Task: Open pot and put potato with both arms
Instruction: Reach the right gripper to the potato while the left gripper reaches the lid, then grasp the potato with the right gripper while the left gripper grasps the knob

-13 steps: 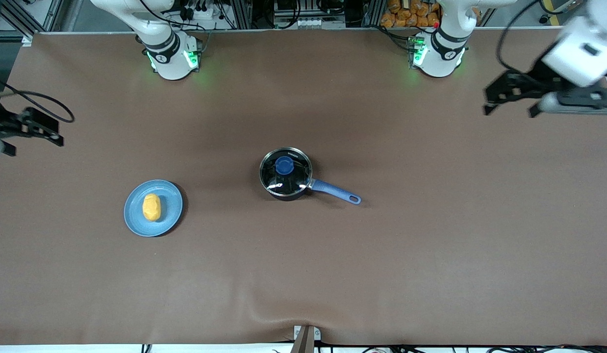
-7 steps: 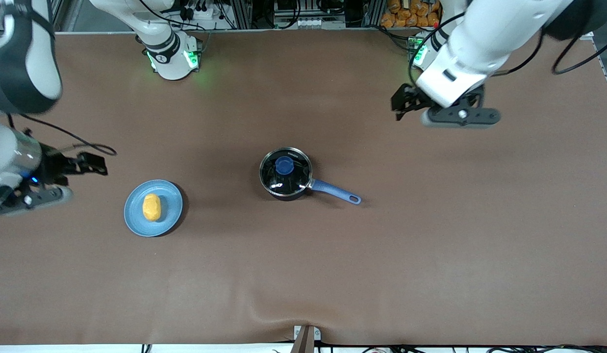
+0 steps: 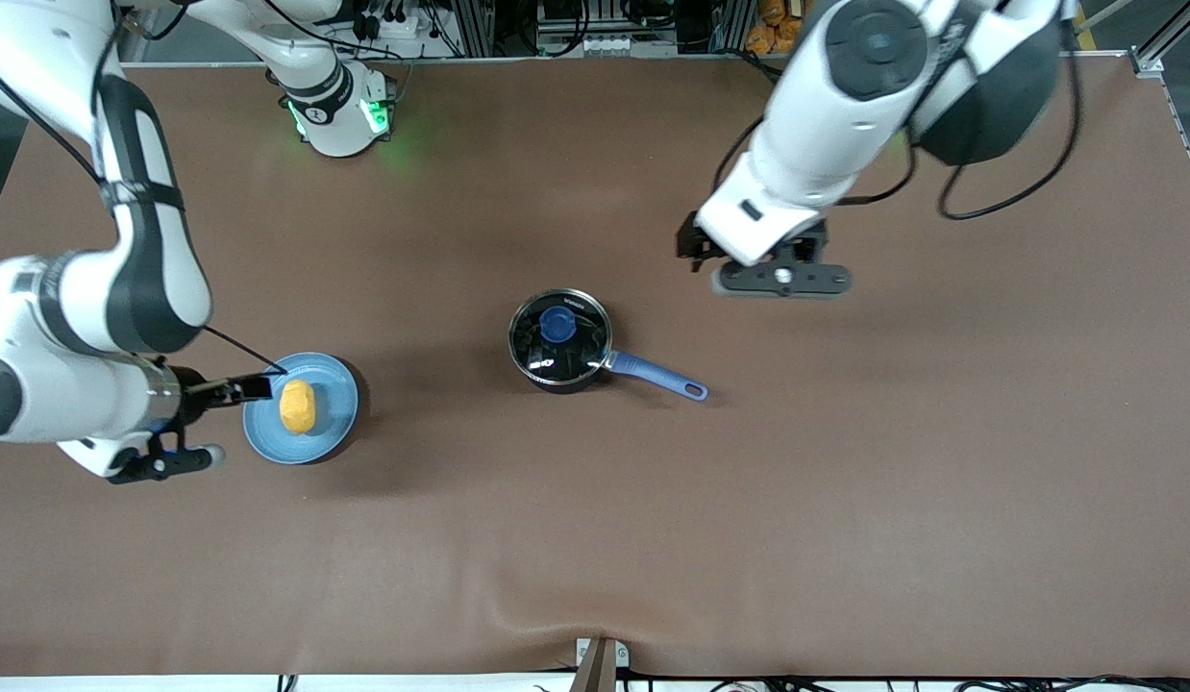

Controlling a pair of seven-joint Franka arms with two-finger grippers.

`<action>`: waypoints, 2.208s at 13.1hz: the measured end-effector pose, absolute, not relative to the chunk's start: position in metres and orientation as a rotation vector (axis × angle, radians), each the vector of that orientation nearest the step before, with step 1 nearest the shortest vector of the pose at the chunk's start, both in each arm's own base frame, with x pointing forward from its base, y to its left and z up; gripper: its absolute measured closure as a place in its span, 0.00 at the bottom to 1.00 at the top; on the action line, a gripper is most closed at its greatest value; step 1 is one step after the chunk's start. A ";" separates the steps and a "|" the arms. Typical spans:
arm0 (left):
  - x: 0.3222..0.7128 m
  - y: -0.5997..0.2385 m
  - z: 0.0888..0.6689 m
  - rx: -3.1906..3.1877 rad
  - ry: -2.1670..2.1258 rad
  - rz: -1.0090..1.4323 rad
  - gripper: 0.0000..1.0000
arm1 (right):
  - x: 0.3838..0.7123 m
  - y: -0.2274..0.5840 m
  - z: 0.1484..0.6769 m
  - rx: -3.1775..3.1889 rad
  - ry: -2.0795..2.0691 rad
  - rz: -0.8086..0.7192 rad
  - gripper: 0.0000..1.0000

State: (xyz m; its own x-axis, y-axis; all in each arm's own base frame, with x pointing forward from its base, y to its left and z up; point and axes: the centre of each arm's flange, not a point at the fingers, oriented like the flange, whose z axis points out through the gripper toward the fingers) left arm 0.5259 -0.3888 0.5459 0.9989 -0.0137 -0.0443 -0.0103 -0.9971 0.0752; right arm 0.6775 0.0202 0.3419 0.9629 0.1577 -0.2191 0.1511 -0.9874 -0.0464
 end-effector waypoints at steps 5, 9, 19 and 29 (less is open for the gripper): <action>0.508 -0.485 0.476 3.031 0.039 -0.038 0.00 | 0.659 0.018 0.263 -3.077 -0.224 0.388 0.00; 0.486 -0.532 0.428 3.045 0.015 -0.025 0.00 | 0.657 0.014 0.230 -3.046 -0.183 0.427 0.00; 0.459 -0.588 0.312 3.122 0.043 0.101 0.00 | 0.651 0.013 0.197 -3.032 -0.174 0.482 0.06; 0.469 -0.591 0.284 3.087 0.101 0.144 0.00 | 0.661 0.016 0.207 -3.039 -0.237 0.412 0.44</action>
State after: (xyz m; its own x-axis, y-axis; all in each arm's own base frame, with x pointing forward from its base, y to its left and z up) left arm 0.4690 -0.5907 0.2840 0.9935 0.0677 0.0914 0.0631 -0.9967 0.0520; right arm 0.6613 0.0157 0.2072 0.9523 0.1607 -0.2593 0.1432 -0.9860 -0.0851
